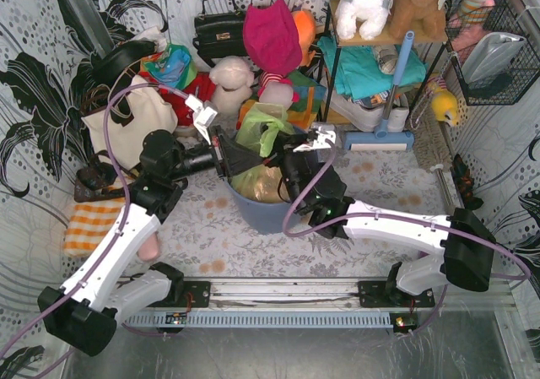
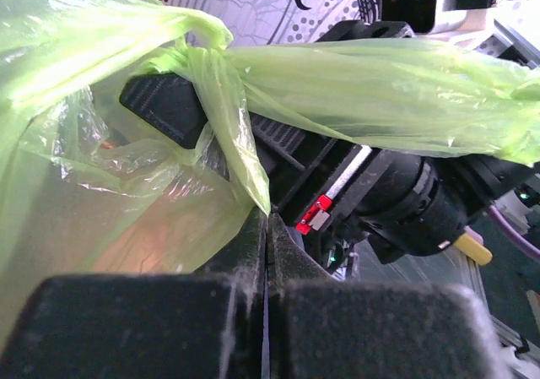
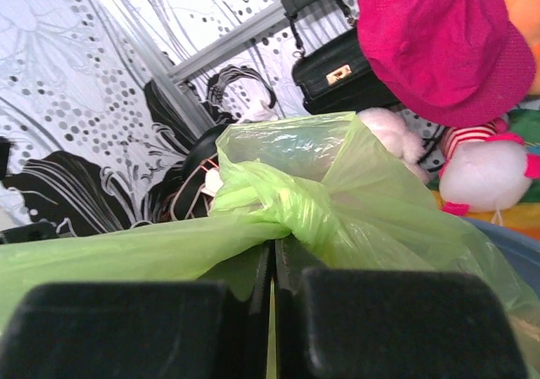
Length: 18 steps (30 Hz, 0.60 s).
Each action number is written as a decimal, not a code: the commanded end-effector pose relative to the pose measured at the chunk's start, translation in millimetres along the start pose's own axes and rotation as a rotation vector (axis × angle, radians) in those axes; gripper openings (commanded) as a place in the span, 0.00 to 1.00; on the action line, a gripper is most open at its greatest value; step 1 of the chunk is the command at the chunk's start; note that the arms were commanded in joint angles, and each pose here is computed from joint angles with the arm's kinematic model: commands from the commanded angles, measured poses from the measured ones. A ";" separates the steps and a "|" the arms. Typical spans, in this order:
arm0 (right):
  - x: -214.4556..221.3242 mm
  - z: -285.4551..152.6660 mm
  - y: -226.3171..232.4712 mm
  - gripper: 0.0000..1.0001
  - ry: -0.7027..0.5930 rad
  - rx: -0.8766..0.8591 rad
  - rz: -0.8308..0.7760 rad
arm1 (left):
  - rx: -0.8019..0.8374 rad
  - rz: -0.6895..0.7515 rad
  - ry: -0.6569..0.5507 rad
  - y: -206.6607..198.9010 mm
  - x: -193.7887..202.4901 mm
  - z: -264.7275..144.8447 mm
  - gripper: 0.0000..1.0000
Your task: Tie the trash bag
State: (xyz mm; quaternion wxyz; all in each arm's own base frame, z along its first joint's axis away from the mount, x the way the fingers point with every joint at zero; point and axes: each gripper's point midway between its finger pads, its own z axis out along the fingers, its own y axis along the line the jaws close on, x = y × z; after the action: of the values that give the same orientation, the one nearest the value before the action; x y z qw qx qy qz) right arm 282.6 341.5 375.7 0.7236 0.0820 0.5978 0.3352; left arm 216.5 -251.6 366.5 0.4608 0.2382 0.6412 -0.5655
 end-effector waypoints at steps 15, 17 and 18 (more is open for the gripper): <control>-26.3 -4.2 11.6 0.00 -0.088 -0.154 0.081 | -0.425 0.291 -0.185 30.1 -69.8 -37.4 0.49; -25.9 -4.2 12.0 0.00 -0.085 -0.155 0.085 | -0.499 0.312 -0.220 39.8 -81.4 -42.9 0.53; -26.0 -4.1 12.3 0.00 -0.085 -0.155 0.082 | -0.518 0.321 -0.223 44.6 -84.4 -42.5 0.58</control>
State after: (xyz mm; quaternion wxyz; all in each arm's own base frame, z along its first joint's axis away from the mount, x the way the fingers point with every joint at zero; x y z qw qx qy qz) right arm 277.9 343.1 382.5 0.7315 0.0560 0.5589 0.3865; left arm 248.1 -212.1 401.5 0.5921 0.1898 0.6578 -0.4251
